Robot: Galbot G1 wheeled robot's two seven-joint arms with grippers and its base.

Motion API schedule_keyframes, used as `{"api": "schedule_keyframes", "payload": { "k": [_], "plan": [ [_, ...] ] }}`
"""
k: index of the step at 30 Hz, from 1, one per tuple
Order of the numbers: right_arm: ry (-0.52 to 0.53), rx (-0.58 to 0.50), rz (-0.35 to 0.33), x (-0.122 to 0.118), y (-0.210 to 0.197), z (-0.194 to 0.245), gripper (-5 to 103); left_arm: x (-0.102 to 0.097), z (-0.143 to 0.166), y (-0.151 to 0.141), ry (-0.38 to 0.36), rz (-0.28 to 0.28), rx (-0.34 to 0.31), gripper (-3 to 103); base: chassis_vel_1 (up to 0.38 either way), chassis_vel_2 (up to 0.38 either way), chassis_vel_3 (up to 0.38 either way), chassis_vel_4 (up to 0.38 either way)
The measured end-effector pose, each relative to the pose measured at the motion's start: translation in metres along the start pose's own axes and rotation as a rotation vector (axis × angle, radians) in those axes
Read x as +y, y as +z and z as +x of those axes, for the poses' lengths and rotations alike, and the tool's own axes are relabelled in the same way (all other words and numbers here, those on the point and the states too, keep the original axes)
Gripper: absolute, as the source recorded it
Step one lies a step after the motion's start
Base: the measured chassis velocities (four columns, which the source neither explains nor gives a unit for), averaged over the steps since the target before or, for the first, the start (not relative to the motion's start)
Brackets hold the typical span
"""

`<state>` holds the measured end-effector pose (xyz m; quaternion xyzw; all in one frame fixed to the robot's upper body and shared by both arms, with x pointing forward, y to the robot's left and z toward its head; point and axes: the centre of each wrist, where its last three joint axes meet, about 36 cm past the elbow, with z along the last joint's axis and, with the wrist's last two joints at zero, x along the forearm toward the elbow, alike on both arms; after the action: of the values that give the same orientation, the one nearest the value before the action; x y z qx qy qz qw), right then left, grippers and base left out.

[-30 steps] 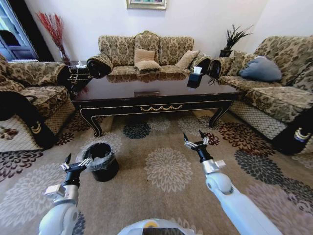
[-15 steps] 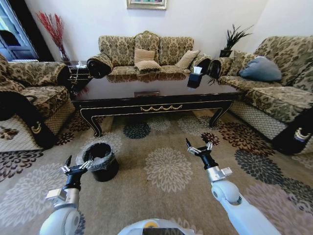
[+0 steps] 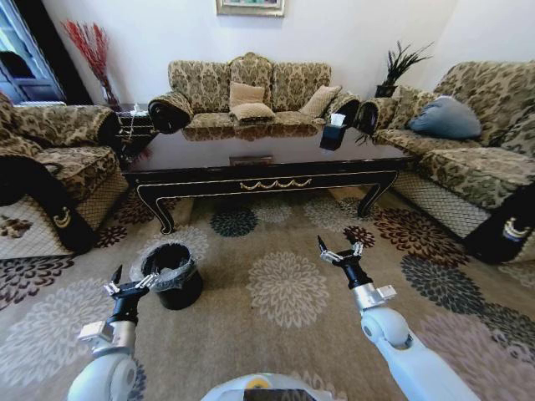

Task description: Move to the front of the table and pick up the trash from the floor, then place it into the trash bin.

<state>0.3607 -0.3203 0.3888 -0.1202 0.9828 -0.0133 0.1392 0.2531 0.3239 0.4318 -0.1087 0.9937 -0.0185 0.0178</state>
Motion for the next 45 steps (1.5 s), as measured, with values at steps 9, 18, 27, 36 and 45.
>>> {"api": "schedule_keyframes", "payload": {
  "k": [9, 18, 27, 36, 45],
  "plan": [
    [0.001, 0.001, 0.0, 0.0, 0.0003, -0.0001, 100, 0.0001, -0.0001, 0.0, -0.001, 0.0, 0.001, 100, 0.153, -0.159, -0.165, 0.155],
    [0.002, 0.002, 0.0, 0.0, 0.0004, -0.0002, 100, 0.0002, -0.0001, 0.0002, -0.001, 0.0, 0.002, 100, 0.286, -0.293, -0.273, 0.279],
    [0.002, 0.002, -0.001, 0.0001, 0.0005, -0.0002, 100, 0.0003, -0.0001, 0.0003, -0.002, 0.0, 0.003, 100, 0.354, -0.349, -0.356, 0.344],
    [0.002, 0.002, -0.001, 0.0001, 0.0006, -0.0002, 100, 0.0003, -0.0001, 0.0003, -0.002, 0.0, 0.003, 100, 0.365, -0.346, -0.356, 0.347],
    [0.002, 0.002, -0.001, 0.0001, 0.0006, -0.0002, 100, 0.0003, -0.0001, 0.0003, -0.002, 0.0, 0.003, 100, 0.342, -0.351, -0.351, 0.352]
  ]
}}
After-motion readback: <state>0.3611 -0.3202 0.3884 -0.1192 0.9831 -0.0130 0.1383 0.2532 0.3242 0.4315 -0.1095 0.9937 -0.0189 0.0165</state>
